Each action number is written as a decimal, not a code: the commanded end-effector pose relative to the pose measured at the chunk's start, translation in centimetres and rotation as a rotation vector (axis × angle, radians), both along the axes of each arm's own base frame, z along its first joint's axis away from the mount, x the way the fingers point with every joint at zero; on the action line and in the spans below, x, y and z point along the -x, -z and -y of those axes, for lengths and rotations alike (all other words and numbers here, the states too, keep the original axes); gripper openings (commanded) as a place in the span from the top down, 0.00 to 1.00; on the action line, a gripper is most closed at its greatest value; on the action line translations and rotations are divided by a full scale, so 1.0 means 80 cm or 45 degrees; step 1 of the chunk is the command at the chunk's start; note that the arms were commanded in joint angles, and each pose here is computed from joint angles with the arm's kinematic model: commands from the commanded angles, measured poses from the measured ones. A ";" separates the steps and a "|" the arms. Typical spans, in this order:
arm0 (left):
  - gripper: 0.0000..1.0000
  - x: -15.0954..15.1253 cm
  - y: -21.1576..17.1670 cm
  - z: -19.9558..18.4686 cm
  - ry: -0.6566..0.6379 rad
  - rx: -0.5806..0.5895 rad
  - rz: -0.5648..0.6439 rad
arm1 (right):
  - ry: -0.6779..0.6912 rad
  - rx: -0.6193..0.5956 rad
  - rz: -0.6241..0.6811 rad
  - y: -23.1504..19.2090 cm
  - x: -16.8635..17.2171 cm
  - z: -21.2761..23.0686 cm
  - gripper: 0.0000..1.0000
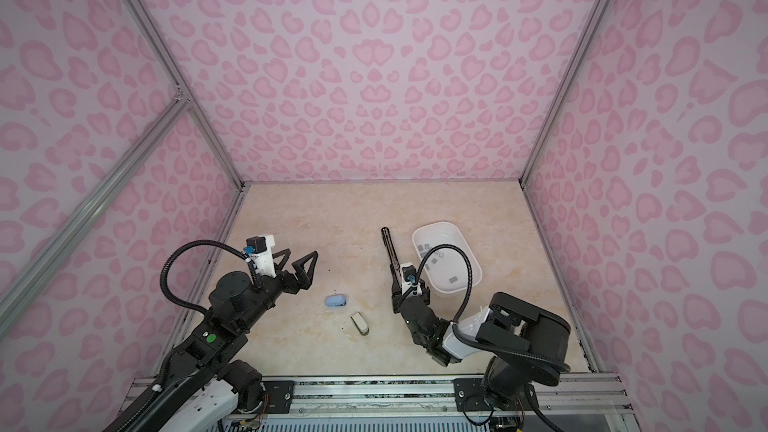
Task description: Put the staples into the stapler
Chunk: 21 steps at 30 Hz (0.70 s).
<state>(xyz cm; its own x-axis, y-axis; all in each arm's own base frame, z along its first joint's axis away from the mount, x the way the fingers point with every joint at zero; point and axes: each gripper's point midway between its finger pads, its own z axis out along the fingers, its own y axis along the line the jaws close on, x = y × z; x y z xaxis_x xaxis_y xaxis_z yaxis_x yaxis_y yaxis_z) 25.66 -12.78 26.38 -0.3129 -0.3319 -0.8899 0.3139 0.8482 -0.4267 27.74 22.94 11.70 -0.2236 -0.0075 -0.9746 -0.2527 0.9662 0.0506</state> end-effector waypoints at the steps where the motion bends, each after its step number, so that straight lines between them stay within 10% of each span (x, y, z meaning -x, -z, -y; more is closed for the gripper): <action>1: 0.02 0.018 0.008 -0.016 -0.077 0.121 -0.185 | -0.044 0.116 -0.123 -0.006 0.014 0.007 0.40; 12: 0.01 -0.015 -0.015 0.013 0.040 -0.140 -0.097 | -0.331 -0.622 -0.162 -0.166 0.103 0.039 0.39; 21: 0.07 -0.051 0.074 0.017 -0.023 -0.309 -0.153 | -0.658 0.102 -0.312 -0.088 0.100 -0.100 0.40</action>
